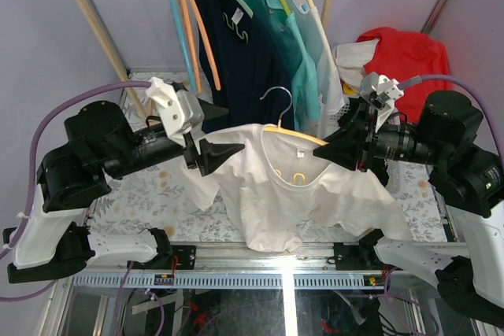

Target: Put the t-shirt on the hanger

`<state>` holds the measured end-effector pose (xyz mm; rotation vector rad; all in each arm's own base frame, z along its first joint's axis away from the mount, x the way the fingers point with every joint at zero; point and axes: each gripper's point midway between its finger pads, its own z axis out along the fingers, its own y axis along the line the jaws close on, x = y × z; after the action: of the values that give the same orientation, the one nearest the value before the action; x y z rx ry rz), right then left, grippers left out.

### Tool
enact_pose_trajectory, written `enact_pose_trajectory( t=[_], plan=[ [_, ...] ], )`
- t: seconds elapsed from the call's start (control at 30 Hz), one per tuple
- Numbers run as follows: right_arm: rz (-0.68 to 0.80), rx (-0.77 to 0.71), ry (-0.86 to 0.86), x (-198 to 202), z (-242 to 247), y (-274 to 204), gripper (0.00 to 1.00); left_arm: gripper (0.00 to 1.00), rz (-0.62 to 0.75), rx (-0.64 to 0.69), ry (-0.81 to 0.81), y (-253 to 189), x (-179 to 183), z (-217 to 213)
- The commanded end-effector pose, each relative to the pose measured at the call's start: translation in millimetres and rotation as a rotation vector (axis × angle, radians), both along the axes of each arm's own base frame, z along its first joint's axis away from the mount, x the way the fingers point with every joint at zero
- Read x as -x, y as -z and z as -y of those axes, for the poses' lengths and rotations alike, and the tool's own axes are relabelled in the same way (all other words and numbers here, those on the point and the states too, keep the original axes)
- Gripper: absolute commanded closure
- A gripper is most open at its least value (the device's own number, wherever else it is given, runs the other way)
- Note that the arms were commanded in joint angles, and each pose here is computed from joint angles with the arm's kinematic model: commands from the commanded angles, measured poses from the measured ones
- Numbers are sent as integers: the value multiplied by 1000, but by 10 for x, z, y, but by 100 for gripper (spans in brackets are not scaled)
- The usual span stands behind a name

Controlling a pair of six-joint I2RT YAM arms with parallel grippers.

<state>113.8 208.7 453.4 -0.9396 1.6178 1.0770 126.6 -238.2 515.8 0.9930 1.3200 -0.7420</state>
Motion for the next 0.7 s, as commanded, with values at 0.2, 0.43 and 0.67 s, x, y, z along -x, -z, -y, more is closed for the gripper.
enact_pose_trajectory(
  t=[0.2,0.43,0.67],
  plan=[
    [236,-148,-11,70,28,-839,100,30,74,92,-80,-440,-36,-239],
    [430,-347,255,-143,324,-1634,100,29,242,569,-176,-1334,334,-1279],
    [558,-593,297,94,562,-2383,100,30,285,667,-195,-1419,473,-1610]
  ],
)
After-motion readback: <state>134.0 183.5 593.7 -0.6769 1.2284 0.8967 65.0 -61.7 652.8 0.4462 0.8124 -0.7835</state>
